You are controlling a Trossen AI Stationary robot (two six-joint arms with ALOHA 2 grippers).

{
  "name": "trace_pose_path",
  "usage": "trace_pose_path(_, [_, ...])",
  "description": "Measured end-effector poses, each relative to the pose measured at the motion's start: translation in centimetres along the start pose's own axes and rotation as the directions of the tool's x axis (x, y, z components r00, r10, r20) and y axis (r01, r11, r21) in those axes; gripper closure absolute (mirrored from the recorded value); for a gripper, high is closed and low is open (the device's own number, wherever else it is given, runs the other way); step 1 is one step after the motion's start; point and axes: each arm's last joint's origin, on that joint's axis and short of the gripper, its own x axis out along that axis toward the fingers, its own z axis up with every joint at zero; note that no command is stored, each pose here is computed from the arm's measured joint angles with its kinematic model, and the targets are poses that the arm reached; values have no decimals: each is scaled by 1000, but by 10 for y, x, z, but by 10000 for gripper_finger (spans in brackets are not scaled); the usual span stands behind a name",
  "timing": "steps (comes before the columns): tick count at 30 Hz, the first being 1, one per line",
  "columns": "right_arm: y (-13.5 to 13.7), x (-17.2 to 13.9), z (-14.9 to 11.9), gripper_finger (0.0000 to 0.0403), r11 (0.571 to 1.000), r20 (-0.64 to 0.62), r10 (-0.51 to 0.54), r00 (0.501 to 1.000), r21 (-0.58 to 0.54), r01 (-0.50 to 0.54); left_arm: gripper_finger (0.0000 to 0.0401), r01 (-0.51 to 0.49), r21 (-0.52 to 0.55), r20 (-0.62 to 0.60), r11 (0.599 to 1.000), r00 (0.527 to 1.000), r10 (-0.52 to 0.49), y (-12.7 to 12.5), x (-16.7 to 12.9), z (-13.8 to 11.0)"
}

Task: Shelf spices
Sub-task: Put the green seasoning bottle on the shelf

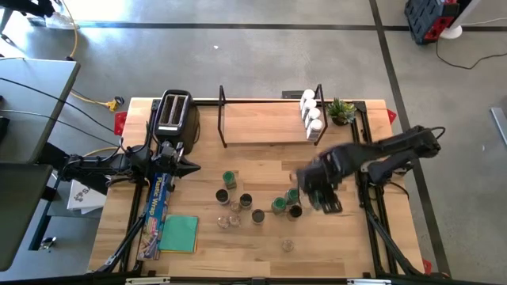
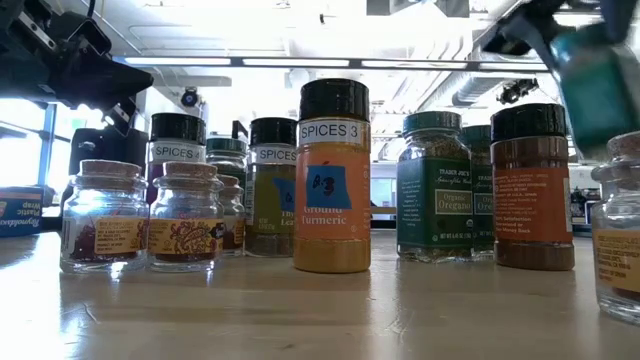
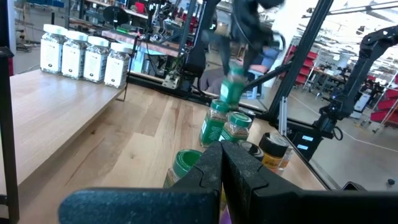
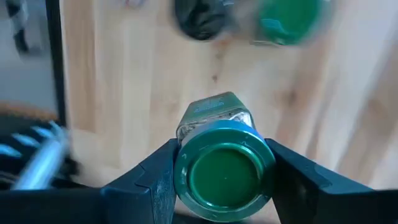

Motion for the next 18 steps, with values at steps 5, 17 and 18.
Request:
trace_pose_path(5, [-31, -58, 13, 212, 954, 175, -26, 984, 298, -28, 401, 0, 0, 0, 1000, 1000, 0, 0, 0, 0])
trace_pose_path(17, [-182, -118, 47, 212, 871, 306, -356, 883, 450, 195, 401, 0, 0, 0, 1000, 1000, 0, 0, 0, 0])
trace_pose_path(18, [-198, -117, 49, 212, 873, 295, -365, 883, 438, 215, 401, 0, 0, 1, 1000, 1000, 0, 0, 0, 0])
